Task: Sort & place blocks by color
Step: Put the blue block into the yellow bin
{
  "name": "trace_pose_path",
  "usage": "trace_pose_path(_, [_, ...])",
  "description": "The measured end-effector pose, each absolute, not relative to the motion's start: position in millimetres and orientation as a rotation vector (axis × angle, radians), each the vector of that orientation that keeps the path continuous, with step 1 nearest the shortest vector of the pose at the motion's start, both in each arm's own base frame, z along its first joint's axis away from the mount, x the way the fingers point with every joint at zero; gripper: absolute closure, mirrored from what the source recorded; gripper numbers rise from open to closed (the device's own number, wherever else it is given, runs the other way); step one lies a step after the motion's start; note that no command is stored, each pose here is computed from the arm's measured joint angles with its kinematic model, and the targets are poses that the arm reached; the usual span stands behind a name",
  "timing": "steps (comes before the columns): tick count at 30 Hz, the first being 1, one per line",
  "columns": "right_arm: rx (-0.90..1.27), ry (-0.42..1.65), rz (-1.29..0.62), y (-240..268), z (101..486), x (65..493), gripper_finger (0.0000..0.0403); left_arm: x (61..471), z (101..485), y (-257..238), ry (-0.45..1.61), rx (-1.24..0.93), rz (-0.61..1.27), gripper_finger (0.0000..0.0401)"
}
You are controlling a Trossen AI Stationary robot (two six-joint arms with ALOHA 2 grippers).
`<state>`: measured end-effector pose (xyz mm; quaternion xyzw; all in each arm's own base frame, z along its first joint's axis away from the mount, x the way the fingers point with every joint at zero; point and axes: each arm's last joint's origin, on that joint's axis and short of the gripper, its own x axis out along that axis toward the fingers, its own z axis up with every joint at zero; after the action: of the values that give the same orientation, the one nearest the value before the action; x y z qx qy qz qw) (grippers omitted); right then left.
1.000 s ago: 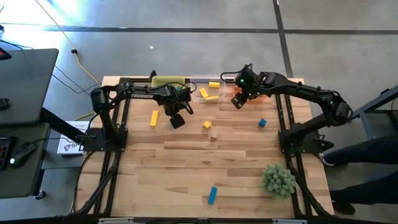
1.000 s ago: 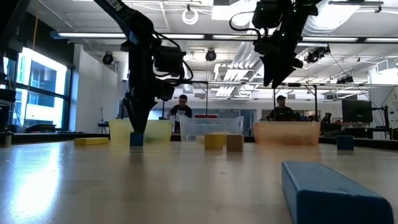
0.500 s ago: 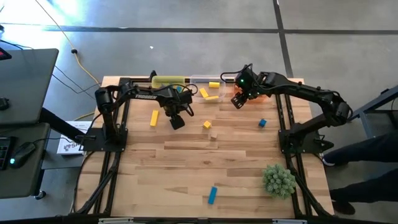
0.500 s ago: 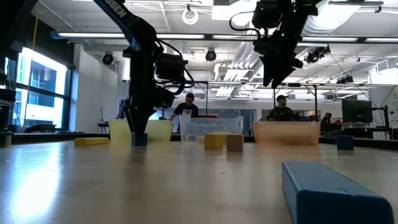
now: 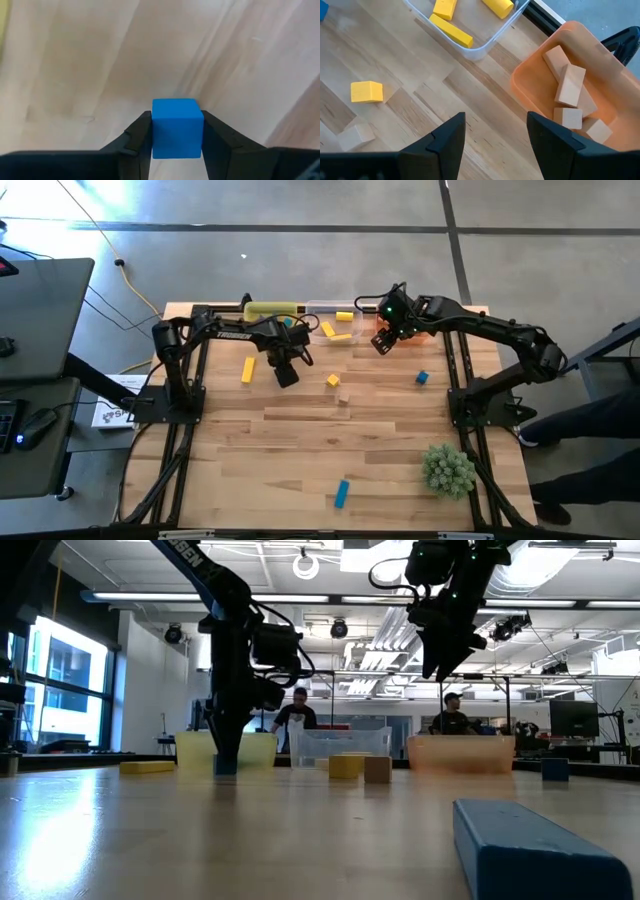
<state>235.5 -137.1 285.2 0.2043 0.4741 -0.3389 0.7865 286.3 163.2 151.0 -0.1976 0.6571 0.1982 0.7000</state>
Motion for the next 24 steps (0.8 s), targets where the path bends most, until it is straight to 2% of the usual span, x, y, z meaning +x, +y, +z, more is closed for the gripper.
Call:
trace_pose_path(6, [0.434, 1.024, -0.727, -137.1, 285.2, 235.5, 0.0203, 281.9, 170.7, 162.2, 1.404, -0.435, 0.444, 0.0296])
trace_pose_path(11, [0.433, 1.017, -0.727, -137.4, 285.6, 236.1, 0.0203, 275.5, 205.0, 169.1, 1.284, -0.414, 0.492, 0.0296])
trace_pose_path(18, [0.426, 0.968, -0.726, -139.5, 287.8, 239.7, 0.0203, 258.7, 254.7, 195.2, 1.084, -0.358, 0.697, 0.0296])
trace_pose_path(24, [0.394, 0.940, -0.710, -141.0, 289.7, 242.4, 0.0203, 236.6, 269.3, 226.4, 0.987, -0.408, 0.845, 0.0286])
